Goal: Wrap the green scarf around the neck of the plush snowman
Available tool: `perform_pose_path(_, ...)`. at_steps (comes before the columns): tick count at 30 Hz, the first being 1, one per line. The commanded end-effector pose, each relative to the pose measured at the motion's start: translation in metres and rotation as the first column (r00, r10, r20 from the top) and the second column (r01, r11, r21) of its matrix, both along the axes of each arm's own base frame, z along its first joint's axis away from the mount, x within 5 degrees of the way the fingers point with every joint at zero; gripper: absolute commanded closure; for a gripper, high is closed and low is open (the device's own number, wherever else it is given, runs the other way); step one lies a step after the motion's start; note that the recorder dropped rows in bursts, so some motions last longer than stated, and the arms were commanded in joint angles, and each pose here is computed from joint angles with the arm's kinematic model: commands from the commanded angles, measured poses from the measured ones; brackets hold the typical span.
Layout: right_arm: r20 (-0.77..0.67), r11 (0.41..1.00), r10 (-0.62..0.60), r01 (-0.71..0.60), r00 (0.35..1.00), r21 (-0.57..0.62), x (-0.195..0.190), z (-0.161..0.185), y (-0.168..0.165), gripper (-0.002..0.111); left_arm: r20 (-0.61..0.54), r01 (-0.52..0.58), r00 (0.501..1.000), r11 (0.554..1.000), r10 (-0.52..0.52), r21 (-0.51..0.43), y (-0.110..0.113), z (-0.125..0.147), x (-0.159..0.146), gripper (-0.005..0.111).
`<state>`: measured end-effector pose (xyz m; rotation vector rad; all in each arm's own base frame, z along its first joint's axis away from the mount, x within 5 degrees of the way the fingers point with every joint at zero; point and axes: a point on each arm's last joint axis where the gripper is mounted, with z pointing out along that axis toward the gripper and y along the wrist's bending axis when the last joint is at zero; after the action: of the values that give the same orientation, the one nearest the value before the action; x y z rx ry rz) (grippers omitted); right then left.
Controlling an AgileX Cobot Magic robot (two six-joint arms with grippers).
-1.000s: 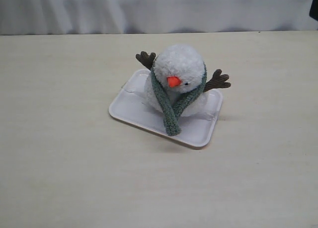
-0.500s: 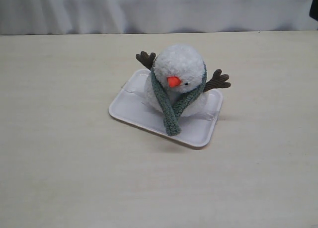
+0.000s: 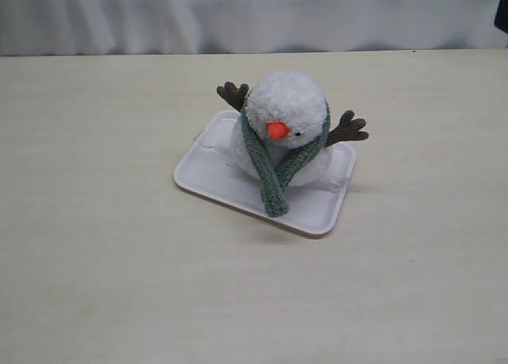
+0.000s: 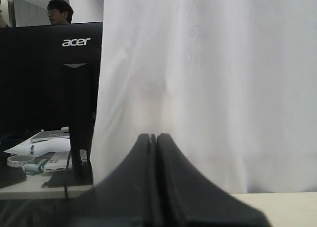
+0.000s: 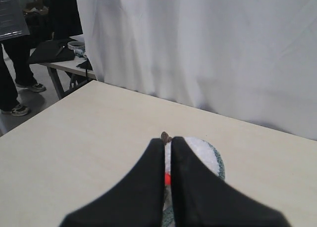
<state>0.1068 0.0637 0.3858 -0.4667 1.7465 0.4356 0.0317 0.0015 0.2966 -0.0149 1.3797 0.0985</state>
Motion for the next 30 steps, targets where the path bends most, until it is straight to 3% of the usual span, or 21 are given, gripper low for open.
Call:
perform_pose_path(1,0.000,1.000,0.000,0.000,1.000,-0.003,-0.001,-0.001,0.000,0.104,0.008,-0.006,1.000,1.000,0.006,-0.004,0.001,-0.011,0.003,0.107)
perform_pose_path(6,-0.001,1.000,0.000,0.000,1.000,-0.004,-0.002,-0.001,-0.001,0.104,-0.084,-0.020,0.996,0.999,0.022,0.030,0.003,-0.066,0.021,0.107)
perform_pose_path(9,-0.001,1.000,0.000,0.000,1.000,-0.004,-0.002,-0.001,-0.001,0.104,-0.137,-0.020,0.990,0.999,0.026,0.042,0.003,-0.086,0.024,0.107)
perform_pose_path(17,-0.001,1.000,0.000,0.000,1.000,-0.004,-0.002,-0.001,-0.001,0.104,-0.235,-0.018,0.971,0.998,0.030,0.053,0.004,-0.095,0.024,0.107)
perform_pose_path(24,-0.001,1.000,0.000,0.000,1.000,-0.004,-0.002,-0.001,-0.001,0.104,-0.378,-0.015,0.925,0.998,0.040,0.068,0.004,-0.109,0.023,0.107)
perform_pose_path(30,-0.001,1.000,0.000,0.000,1.000,-0.004,-0.002,-0.001,-0.001,0.104,-0.393,-0.016,0.918,0.996,0.050,0.091,0.005,-0.110,0.023,0.107)
